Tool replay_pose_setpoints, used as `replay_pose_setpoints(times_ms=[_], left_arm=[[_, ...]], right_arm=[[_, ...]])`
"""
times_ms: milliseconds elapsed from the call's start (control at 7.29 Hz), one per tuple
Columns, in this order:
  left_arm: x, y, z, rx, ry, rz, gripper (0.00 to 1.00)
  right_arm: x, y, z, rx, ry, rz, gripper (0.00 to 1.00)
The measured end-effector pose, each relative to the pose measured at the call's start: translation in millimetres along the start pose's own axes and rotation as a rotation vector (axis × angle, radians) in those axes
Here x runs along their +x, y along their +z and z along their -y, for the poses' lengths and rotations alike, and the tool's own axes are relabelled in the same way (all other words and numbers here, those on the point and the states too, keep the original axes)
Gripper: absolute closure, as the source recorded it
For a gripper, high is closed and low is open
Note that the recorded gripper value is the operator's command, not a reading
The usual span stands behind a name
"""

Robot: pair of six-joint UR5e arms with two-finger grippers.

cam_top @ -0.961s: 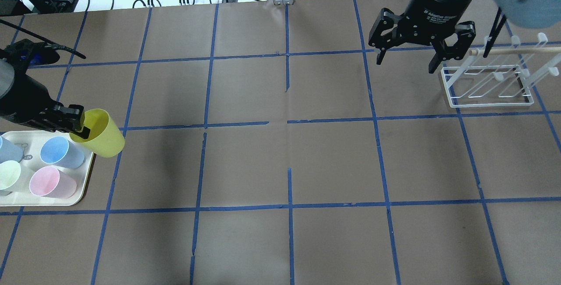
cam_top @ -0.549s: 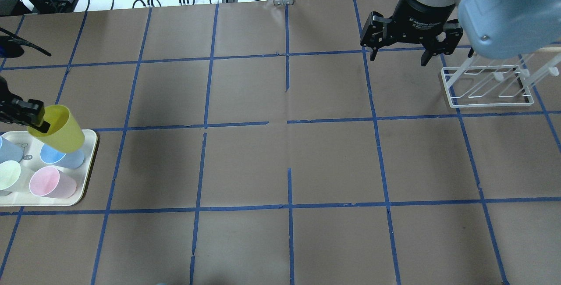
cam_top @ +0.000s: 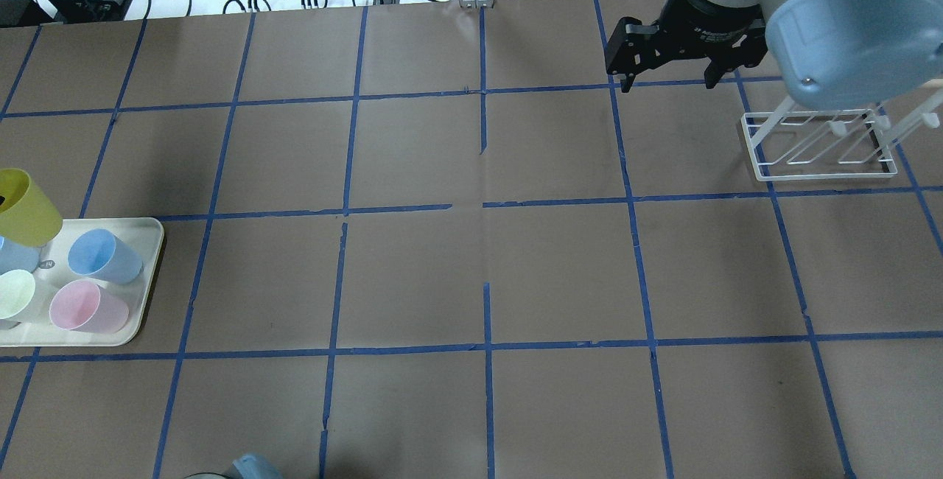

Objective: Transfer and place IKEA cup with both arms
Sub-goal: 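Lower the yellow cup into the tray's empty slot and open the left gripper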

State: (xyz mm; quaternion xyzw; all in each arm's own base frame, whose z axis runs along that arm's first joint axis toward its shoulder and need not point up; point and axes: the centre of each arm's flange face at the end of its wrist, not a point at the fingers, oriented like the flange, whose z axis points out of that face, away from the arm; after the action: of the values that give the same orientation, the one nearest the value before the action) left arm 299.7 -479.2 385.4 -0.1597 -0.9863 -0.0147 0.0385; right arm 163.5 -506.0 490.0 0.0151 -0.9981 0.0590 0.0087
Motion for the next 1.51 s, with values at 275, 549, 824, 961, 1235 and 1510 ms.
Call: replay_pose_setpoints(times_ms=[275,549,824,961,1235,1510], left_arm=[[-57.5,36.4,-12.0,0.048,0.119,-0.001,1.00],[-87.6,68.1,-12.4,0.073,0.212,-0.033,1.00],[-98.5,92.8,-10.0,0.074,0.334,-0.063,1.00],[-100.6,101.0,-9.8,0.075,0.370,-0.073,1.00],[-102.7,116.1,-9.0,0.087,0.411,-0.097,1.00],[-101.8,126.3,-7.6,0.098,0.420,-0.117,1.00]], right_arm=[[-0.7,-1.6,-2.8,-0.033,-0.009,0.002,0.00],[-0.9,-1.8,-3.3,-0.037,-0.010,0.002,0.00],[-1.4,-1.4,-3.8,-0.039,-0.010,0.002,0.00],[-1.5,-1.5,-4.1,-0.039,-0.009,0.002,0.00],[-1.6,-1.4,-4.3,-0.039,-0.006,0.002,0.00],[-1.6,-1.4,-4.5,-0.040,-0.005,0.002,0.00]])
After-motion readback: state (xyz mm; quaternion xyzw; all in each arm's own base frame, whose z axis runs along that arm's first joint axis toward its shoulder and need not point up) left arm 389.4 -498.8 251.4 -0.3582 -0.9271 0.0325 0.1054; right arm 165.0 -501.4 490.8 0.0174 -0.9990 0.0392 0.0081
